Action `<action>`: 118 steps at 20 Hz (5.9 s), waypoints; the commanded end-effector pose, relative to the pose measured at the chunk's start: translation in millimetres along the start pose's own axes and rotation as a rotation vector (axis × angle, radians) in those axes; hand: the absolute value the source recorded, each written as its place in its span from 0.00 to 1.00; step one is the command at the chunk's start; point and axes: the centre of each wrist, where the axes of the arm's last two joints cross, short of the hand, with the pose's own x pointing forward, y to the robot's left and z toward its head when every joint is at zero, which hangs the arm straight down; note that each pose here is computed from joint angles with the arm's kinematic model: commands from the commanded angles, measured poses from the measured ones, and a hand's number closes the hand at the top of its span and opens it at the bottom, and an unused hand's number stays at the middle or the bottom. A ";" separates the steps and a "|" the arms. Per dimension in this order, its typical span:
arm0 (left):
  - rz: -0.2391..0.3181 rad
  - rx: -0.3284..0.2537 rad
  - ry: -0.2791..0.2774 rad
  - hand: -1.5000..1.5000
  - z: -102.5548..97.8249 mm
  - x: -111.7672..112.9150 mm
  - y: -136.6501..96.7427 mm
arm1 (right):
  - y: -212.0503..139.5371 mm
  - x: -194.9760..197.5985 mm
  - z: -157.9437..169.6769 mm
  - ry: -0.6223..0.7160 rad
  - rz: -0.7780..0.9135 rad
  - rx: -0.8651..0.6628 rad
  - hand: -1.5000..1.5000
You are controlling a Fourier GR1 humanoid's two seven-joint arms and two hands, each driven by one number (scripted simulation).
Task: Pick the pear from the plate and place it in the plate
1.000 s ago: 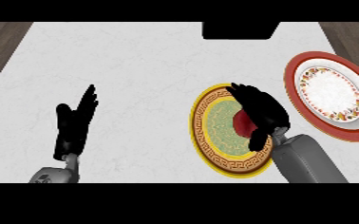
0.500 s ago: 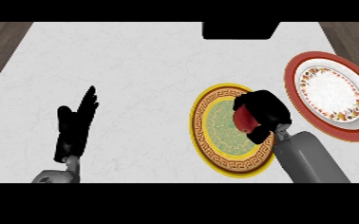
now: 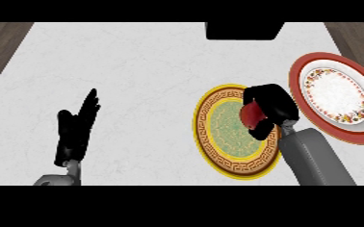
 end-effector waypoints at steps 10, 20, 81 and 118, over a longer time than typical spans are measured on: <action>0.006 0.011 -0.005 0.50 -4.9 2.3 -4.3 | -52.2 -38.6 -8.4 0.261 -0.208 -0.385 1.00; 0.000 0.017 0.008 0.50 -1.5 2.6 5.3 | -117.4 -51.4 31.3 0.449 -0.221 -0.741 1.00; 0.010 -0.013 -0.007 0.50 -3.0 9.1 -5.4 | -0.6 -275.8 102.6 0.103 -1.089 -0.685 0.00; 0.002 -0.015 -0.010 0.50 -0.9 8.5 -1.3 | 9.7 -313.4 179.0 0.418 -0.952 -0.799 0.00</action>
